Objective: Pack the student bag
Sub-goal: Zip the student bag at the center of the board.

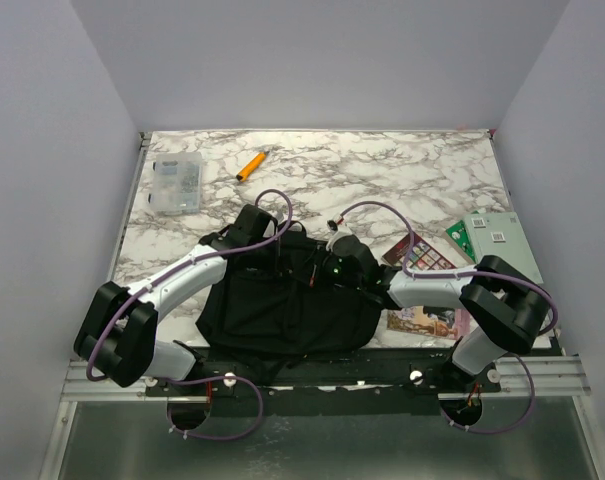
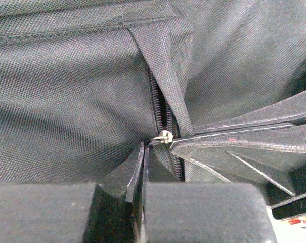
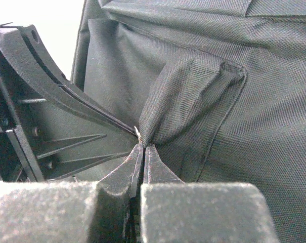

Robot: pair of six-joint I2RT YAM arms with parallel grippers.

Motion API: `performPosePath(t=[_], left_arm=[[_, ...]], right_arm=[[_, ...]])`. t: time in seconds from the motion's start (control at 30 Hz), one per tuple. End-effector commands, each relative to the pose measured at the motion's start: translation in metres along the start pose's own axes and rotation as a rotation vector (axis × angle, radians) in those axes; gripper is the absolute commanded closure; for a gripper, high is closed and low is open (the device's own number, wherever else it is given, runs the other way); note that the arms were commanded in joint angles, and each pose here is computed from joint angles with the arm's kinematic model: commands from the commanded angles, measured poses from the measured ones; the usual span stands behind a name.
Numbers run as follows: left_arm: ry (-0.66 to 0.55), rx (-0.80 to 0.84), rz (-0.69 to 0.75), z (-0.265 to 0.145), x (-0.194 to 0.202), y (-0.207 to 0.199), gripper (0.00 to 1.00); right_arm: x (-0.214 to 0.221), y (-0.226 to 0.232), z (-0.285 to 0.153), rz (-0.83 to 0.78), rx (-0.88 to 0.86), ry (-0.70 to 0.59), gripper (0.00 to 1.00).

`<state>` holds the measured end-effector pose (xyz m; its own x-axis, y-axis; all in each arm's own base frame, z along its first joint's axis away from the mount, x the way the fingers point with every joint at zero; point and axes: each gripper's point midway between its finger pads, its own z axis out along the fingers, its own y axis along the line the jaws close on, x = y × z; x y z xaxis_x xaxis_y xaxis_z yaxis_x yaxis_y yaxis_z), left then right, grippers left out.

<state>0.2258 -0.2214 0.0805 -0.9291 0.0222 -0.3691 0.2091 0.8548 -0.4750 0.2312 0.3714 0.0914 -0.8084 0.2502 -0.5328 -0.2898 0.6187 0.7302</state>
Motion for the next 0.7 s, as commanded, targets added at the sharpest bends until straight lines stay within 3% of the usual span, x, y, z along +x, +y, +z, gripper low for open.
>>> performPosePath(t=[0.0, 0.2, 0.3, 0.4, 0.5, 0.57, 0.67], left_arm=[[-0.071, -0.038, 0.028, -0.007, -0.012, 0.003, 1.0], [-0.244, -0.114, 0.004, -0.021, -0.054, 0.004, 1.0], [-0.274, -0.093, -0.01, -0.025, -0.069, -0.007, 1.0], [-0.283, -0.068, -0.014, -0.027, -0.076, -0.015, 1.0], [-0.284, -0.044, -0.015, -0.029, -0.077, -0.02, 1.0], [-0.289, -0.053, -0.024, -0.028, -0.078, -0.019, 1.0], [-0.301, -0.095, -0.041, -0.023, -0.085, -0.012, 1.0]], right_arm=[[-0.007, 0.026, 0.003, -0.05, -0.08, 0.018, 0.99], [0.006, 0.02, 0.003, -0.049, -0.065, 0.069, 0.99], [0.014, 0.016, 0.004, -0.079, -0.048, 0.097, 0.98], [0.019, 0.006, 0.006, -0.114, 0.017, 0.119, 0.78], [0.021, -0.002, 0.01, -0.129, 0.051, 0.13, 0.72], [0.023, -0.003, 0.012, -0.124, 0.051, 0.129, 0.73], [0.026, -0.002, 0.015, -0.124, 0.052, 0.136, 0.93]])
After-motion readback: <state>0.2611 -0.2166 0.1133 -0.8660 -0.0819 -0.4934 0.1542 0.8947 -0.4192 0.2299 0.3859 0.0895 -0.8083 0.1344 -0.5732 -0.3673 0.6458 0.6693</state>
